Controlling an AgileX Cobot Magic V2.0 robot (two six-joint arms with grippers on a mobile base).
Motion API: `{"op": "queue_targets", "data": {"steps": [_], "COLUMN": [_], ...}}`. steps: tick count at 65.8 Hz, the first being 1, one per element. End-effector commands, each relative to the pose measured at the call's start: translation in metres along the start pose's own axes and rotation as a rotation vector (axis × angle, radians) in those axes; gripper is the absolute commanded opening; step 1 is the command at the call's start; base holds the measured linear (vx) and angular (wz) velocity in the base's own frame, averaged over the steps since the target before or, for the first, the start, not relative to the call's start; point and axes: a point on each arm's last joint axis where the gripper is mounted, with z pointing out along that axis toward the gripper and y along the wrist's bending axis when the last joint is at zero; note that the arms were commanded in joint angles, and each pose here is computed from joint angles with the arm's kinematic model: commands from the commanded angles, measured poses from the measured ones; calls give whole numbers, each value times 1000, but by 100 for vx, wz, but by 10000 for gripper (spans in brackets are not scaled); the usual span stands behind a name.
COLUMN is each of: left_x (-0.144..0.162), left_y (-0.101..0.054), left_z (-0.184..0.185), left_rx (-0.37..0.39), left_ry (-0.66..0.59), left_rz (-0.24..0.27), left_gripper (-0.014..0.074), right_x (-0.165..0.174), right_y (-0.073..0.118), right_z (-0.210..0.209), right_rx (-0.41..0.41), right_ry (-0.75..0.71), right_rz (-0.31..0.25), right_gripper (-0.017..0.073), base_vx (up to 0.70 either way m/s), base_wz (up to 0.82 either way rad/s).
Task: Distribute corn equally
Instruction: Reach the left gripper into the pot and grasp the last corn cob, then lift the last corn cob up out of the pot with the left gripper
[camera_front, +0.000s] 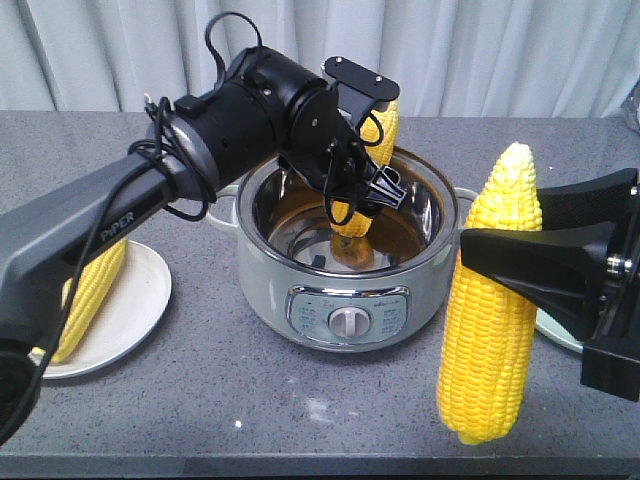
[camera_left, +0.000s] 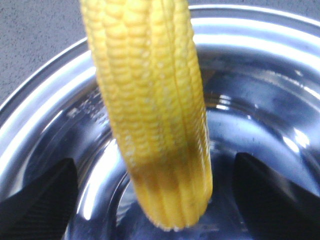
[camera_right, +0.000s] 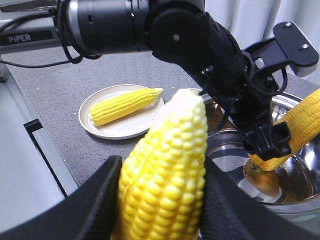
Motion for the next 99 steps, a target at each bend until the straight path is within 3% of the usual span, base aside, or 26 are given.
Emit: {"op": "queue_targets", "data": {"steps": [1,21,47,72,76,88,99], "left_x": [-23,-21,-18,-29,-27,-7,28], "left_y": [0,-3,-1,16,20,25,27], "left_z": [-29,-5,-15,-128,-147,-186,-220], "left_rx": [28,32,27,9,31,158,159], "left_ry": [-177,-185,-141,-239,-253,-325,-438], "left_rz": [-45,-37,-39,37,25,33,36], "left_gripper": [571,519,294,291,291,291,291], "right_x": [-11,-11,-11,-11,-11,-11,-11], "right_y": [1,1,1,1,1,1,1], "right_z": [-5,-5,-5,-5,-5,-5,-5], "right_rx": [16,16,16,16,16,16,16], "right_ry": [-73,-73,-73,-73,-73,-73,-73], "right_rz": [4,4,4,4,4,4,4], "right_gripper": [171,171,171,171,171,171,171], "base_vx": [0,0,0,0,0,0,0], "base_wz": [0,0,0,0,0,0,0]}}
